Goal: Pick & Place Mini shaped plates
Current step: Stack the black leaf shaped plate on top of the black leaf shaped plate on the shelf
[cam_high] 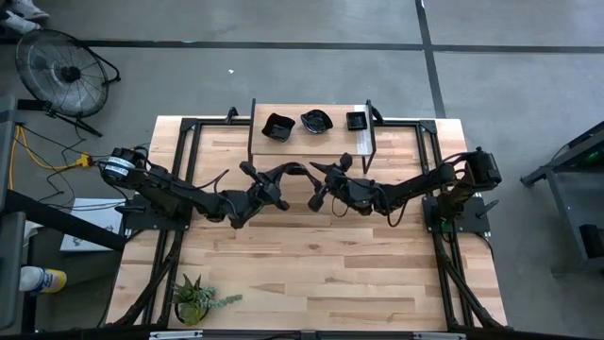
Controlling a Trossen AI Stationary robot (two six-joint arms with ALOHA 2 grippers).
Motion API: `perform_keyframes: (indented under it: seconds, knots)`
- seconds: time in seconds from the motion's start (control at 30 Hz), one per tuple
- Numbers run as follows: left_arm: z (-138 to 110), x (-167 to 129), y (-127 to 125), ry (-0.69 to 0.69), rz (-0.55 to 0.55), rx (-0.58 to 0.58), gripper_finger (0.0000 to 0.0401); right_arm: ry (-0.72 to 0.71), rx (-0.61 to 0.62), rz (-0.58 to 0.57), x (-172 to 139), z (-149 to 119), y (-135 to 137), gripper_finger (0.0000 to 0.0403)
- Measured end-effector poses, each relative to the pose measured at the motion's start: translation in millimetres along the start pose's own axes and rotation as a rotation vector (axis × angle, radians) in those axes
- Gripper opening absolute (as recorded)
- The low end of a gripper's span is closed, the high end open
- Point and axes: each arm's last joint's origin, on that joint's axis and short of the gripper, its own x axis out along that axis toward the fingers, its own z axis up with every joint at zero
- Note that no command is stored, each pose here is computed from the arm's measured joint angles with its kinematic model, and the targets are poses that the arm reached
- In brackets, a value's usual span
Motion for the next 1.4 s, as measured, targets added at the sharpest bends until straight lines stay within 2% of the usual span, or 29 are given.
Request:
perform_keyframes:
  seconds: [0.23, 0.7, 1.13, 1.27, 1.4]
  knots:
    - [0.0, 0.0, 0.0, 0.0, 0.0, 0.0, 0.0, 0.007, 0.005, 0.011, 0.0, -0.9, 0.4, 0.0104]
    - [0.0, 0.0, -0.2, -0.004, -0.005, 0.0, 0.0, 0.015, -0.003, 0.031, 0.3, -2.0, 0.5, 0.0007]
    - [0.9, -0.1, -1.1, -0.035, -0.042, 0.005, 0.0003, 0.017, -0.004, 0.032, 0.1, -2.6, 0.4, 0.0001]
    - [0.4, -0.3, -2.2, -0.043, -0.059, 0.04, 0.0023, 0.017, -0.005, 0.037, 0.1, -2.6, 0.6, 0.0001]
    - [0.3, -0.3, -2.9, -0.051, -0.072, 0.054, 0.006, 0.009, -0.007, 0.074, -0.2, -1.5, 2.2, 0.0001]
